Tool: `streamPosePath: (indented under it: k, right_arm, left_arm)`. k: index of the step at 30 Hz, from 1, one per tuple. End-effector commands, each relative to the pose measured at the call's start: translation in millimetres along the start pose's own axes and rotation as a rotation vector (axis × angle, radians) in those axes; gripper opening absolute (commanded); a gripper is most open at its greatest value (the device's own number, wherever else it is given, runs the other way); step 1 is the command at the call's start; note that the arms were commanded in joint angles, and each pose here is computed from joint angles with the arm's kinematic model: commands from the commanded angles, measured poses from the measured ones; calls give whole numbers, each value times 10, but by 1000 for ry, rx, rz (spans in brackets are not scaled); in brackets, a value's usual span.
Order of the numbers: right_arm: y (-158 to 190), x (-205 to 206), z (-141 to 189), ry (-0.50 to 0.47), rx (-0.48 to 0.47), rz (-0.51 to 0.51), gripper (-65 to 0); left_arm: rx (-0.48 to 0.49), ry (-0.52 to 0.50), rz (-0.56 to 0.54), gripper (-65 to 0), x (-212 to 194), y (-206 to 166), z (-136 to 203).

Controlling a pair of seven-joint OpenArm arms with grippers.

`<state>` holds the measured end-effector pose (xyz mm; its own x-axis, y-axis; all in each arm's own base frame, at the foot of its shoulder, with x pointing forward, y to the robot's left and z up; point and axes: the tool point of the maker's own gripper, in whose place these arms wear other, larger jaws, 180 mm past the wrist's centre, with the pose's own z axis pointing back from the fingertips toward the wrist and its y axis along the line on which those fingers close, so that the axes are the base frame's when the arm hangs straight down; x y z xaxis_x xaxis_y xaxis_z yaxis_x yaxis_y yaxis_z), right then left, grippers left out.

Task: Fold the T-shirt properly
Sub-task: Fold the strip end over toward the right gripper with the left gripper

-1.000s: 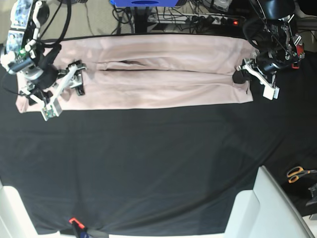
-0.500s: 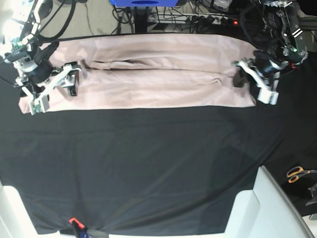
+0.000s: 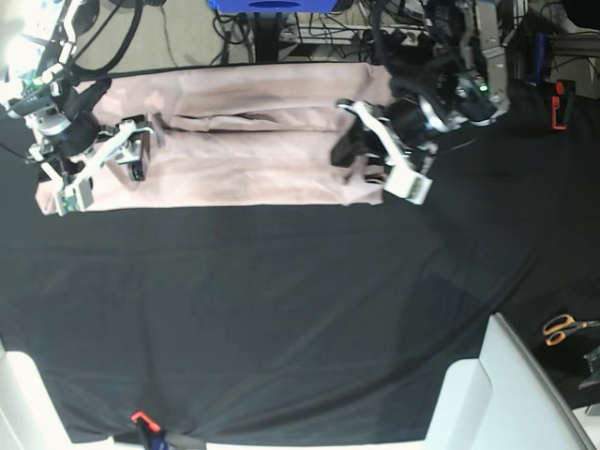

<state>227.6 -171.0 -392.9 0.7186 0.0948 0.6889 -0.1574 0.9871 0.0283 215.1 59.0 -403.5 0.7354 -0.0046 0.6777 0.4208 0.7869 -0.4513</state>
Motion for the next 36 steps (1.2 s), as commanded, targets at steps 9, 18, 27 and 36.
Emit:
streamPosePath:
  k: [9, 18, 27, 36]
  right_arm:
    - [-56, 121, 41, -42, -7, 21, -168]
    - [-64, 117, 41, -41, -8, 23, -168]
    - [-64, 117, 41, -41, -8, 23, -165]
    - [-65, 109, 42, -38, -9, 23, -164]
  left_arm:
    - [-87, -24, 91, -650, 70, -75, -377]
    - [-207, 36, 60, -650, 122, -364, -771]
    - [-251, 71, 99, -650, 143, -422, -1024]
    - [-332, 133, 46, -476, 80, -738, -1189]
